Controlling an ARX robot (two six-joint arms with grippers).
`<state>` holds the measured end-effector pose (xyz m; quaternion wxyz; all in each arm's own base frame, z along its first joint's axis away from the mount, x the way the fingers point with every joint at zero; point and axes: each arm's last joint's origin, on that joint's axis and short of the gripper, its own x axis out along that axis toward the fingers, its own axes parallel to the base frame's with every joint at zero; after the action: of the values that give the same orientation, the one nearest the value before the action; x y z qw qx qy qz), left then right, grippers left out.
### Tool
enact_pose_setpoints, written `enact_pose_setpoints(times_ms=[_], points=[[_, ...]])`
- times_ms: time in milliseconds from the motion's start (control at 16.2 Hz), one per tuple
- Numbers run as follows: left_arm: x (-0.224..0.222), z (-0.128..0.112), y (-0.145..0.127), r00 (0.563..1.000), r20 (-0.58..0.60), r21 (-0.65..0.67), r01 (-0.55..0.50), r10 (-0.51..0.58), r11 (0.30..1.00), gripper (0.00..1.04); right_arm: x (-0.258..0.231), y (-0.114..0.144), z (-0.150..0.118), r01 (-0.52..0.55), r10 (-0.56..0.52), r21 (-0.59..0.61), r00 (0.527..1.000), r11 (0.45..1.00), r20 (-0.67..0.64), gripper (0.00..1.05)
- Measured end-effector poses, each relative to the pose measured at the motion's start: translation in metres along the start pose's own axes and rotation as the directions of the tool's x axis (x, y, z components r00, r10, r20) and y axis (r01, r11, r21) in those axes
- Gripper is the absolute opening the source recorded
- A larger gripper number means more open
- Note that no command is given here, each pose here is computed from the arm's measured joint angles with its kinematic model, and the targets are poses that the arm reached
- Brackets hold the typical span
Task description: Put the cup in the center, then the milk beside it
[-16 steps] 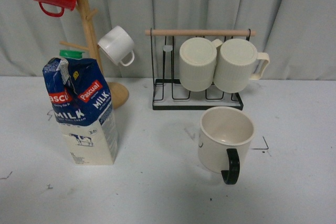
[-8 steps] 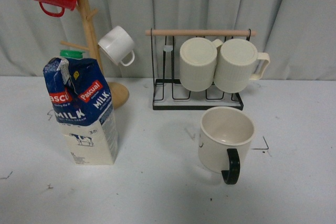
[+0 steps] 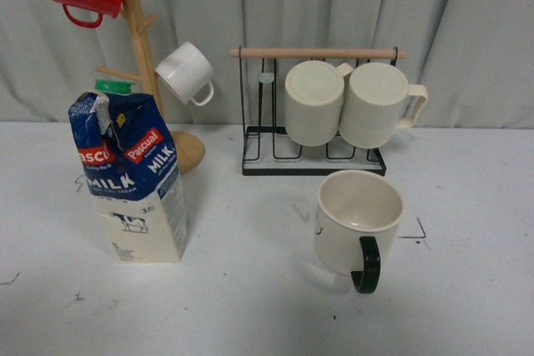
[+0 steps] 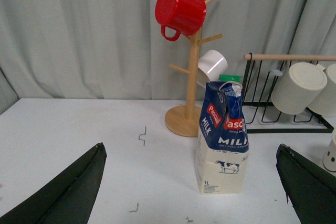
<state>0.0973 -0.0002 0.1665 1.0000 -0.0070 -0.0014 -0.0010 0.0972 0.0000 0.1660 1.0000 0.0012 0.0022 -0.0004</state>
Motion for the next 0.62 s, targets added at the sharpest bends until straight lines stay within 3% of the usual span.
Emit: enact_pose_setpoints(times_ms=[185, 615], points=[[0.0000, 0.0000, 0.0000, 1.000, 0.000, 0.000, 0.000, 0.000, 1.000, 0.98, 0.0000, 0.0000, 0.0008, 0.000, 0.000, 0.000, 1.000, 1.000, 0.008, 0.02], [0.0000, 0.0000, 0.0000, 1.000, 0.000, 0.000, 0.000, 0.000, 1.000, 0.98, 0.0000, 0.0000, 0.0008, 0.000, 0.000, -0.001, 1.000, 1.000, 0.008, 0.70]])
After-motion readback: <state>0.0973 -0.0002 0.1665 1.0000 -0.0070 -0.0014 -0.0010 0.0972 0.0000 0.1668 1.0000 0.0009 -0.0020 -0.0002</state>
